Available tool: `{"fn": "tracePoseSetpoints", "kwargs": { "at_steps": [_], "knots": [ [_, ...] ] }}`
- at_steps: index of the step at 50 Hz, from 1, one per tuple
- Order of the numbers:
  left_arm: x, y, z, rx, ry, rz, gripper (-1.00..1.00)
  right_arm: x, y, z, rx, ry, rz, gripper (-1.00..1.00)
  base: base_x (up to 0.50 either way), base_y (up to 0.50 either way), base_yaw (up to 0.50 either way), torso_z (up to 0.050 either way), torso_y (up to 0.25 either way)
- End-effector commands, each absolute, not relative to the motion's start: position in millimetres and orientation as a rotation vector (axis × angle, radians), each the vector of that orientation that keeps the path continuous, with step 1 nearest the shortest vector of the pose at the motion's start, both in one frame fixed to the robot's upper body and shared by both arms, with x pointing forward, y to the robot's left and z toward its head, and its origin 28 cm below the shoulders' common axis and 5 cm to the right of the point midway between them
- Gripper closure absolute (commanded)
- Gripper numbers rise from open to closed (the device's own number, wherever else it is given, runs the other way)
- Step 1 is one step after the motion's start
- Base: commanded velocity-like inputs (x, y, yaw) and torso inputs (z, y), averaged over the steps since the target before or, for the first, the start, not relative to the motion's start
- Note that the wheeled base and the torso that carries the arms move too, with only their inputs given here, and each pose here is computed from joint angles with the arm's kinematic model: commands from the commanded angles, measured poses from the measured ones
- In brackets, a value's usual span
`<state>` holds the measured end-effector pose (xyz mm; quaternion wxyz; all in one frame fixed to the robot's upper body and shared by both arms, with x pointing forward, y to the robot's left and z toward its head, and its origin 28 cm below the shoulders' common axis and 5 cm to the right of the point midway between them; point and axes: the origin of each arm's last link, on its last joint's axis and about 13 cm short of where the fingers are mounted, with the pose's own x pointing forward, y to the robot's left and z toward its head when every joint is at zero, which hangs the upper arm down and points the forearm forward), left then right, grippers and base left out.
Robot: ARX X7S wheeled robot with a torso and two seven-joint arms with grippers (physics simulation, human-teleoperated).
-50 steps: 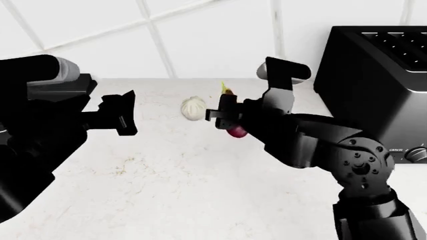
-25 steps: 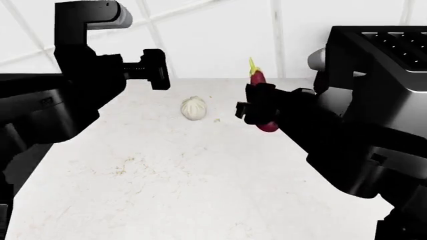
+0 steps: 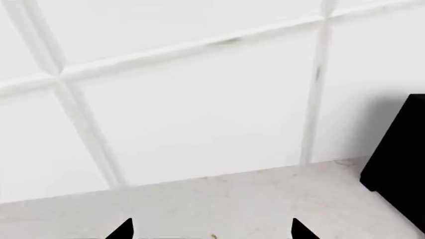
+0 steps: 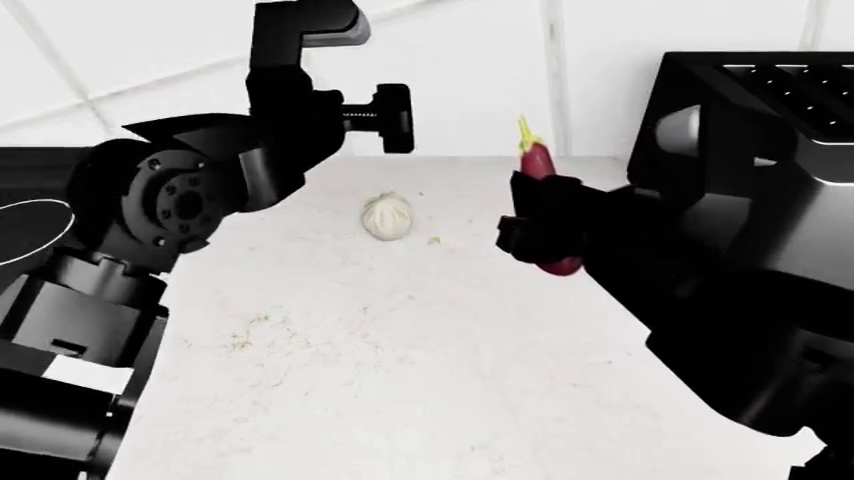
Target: Place both pans onto different burners. Then place the eggplant and the dumpling on different pans.
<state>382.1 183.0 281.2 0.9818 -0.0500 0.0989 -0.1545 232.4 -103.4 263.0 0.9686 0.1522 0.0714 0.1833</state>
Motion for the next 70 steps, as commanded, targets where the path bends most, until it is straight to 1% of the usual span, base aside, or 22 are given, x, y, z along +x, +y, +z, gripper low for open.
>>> {"fn": "tracePoseSetpoints", "kwargs": {
  "at_steps": [1,13,33,70],
  "knots": [
    [403,162,257,-0.073,0.257,-0.346,-1.00,229,-109,261,0.321,0.135,0.369,1.00,0.00,0.00,0.00,0.000,0.000],
    [417,160,236,-0.060,0.292,-0.328,-1.00,237,-115,250,0.344,0.150,0.358,1.00,0.00,0.00,0.00,0.000,0.000],
    [422,156,218,-0.043,0.333,-0.324,-1.00,255,-119,226,0.355,0.159,0.351,1.00,0.00,0.00,0.00,0.000,0.000],
    [411,155,194,-0.029,0.394,-0.327,-1.00,239,-119,201,0.358,0.161,0.349,1.00,0.00,0.00,0.00,0.000,0.000]
  ]
}}
